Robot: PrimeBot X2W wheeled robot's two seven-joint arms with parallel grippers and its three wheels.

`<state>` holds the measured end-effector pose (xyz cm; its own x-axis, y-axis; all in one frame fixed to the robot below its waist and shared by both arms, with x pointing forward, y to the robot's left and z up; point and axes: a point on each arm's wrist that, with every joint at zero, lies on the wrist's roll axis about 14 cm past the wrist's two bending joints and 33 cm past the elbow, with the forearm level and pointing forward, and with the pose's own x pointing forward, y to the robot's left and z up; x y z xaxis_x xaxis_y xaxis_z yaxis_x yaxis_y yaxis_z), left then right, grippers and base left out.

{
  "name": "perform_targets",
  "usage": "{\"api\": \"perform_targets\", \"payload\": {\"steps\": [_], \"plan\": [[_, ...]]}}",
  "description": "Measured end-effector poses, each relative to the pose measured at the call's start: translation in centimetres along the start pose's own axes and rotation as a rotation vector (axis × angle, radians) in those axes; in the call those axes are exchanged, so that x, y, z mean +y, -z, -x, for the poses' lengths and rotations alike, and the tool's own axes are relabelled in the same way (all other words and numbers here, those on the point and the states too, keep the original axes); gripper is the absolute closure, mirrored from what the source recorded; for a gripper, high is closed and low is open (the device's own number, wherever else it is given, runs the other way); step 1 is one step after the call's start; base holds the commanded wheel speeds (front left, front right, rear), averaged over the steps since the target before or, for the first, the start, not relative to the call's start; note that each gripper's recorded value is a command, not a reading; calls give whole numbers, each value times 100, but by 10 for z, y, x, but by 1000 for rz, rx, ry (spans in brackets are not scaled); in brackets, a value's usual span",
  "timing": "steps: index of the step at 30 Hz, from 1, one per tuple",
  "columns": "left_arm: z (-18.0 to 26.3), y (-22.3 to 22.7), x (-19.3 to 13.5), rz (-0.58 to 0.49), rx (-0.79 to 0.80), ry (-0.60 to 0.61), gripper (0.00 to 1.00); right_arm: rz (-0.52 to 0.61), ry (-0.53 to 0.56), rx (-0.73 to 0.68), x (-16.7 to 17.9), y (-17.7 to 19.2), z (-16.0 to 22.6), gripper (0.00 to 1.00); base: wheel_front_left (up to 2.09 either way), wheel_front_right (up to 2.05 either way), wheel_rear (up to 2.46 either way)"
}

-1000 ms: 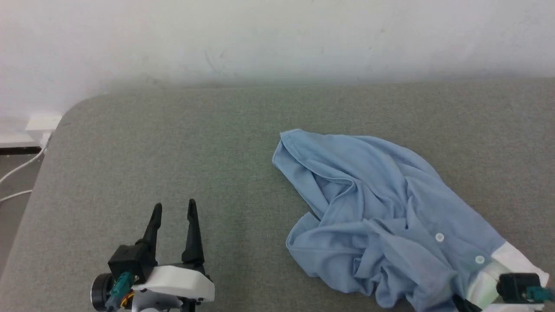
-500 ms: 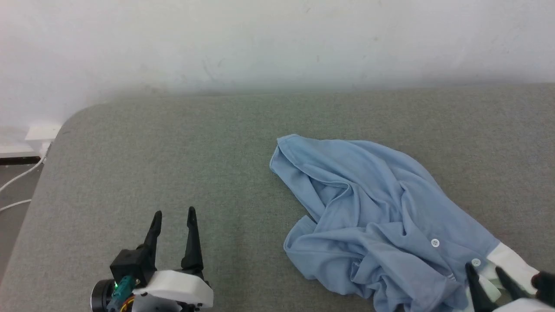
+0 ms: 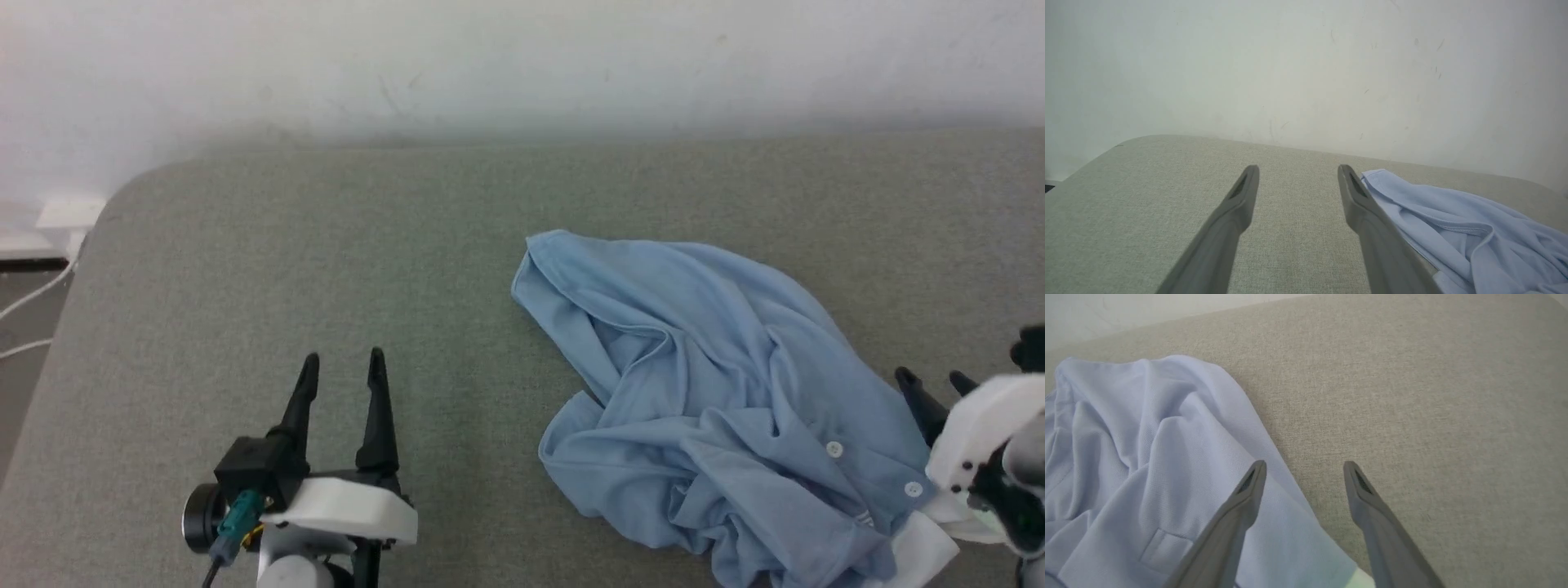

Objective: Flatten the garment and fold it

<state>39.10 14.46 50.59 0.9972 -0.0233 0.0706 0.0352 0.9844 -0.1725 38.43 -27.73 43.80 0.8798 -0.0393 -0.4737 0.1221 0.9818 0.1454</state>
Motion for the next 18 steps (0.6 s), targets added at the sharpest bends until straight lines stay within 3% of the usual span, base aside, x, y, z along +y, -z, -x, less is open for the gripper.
{"api": "perform_targets", "payload": {"steps": [12, 13, 14, 15, 16, 18], "plan": [[-18, 8, 8, 5, 12, -21, 0, 56, -68, 575, 12, 60, -44, 0, 0, 0, 0], [-18, 9, 10, 4, 13, -29, 0, 59, -70, 603, 13, 62, -45, 4, 0, 0, 0], [-17, 9, 13, 2, 15, -36, 0, 60, -74, 623, 14, 63, -46, 59, 0, 0, 0], [-17, 9, 15, 1, 15, -42, 0, 57, -78, 636, 15, 64, -47, 83, 0, 0, 0], [-16, 8, 16, 0, 13, -48, 0, 57, -81, 644, 16, 63, -47, 100, 0, 0, 0], [-15, 6, 18, -2, 7, -55, 0, 59, -91, 645, 19, 62, -46, 100, 0, 0, 0]]}}
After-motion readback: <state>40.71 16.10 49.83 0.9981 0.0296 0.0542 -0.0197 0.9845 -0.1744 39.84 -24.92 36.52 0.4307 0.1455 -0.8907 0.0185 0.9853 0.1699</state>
